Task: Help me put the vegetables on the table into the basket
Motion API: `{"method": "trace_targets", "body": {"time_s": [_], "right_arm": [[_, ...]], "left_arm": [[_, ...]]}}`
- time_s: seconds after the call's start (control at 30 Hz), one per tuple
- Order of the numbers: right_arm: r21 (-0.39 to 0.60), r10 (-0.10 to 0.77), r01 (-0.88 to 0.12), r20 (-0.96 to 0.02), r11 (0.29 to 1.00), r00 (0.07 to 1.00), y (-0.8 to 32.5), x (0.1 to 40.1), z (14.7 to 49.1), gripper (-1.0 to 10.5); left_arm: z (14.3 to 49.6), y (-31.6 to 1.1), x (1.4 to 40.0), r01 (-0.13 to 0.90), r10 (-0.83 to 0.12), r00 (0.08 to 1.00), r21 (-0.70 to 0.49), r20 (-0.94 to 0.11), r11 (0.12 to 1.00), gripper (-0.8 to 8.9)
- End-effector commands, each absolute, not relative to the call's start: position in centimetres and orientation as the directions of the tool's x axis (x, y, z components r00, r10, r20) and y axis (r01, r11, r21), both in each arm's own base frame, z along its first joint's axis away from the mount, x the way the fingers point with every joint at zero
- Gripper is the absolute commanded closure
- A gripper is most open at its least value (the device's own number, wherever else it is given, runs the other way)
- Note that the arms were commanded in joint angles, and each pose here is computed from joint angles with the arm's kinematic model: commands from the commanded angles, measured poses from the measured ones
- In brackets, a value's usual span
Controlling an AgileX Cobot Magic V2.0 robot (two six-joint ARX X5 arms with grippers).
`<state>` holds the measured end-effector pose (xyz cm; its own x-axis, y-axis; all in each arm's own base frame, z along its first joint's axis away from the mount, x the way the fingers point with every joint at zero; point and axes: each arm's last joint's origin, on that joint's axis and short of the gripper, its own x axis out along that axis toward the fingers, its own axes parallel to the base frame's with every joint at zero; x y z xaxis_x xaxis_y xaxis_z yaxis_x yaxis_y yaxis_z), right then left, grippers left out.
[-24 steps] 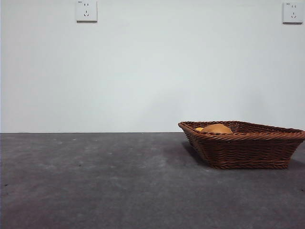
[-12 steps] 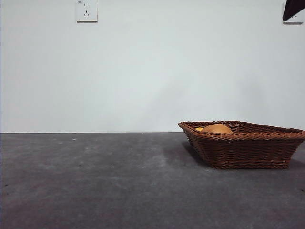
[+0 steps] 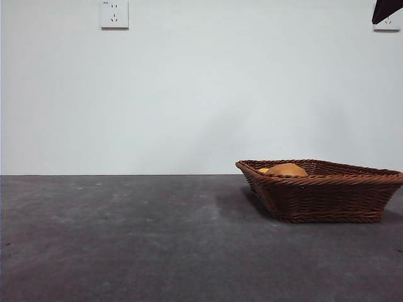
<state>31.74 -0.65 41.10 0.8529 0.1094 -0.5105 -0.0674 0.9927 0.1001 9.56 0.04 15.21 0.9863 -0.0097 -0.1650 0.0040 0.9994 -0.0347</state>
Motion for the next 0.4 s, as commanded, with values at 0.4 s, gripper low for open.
{"method": "trace_targets", "body": {"time_s": [0.4], "right_arm": [[0.106, 0.108, -0.062, -0.516, 0.992, 0.85, -0.67, 31.93, 40.82, 9.6]], "left_arm": [[14.95, 0.06, 9.65, 0.009, -0.012, 0.986, -0.019, -0.166, 1.0, 8.17]]}}
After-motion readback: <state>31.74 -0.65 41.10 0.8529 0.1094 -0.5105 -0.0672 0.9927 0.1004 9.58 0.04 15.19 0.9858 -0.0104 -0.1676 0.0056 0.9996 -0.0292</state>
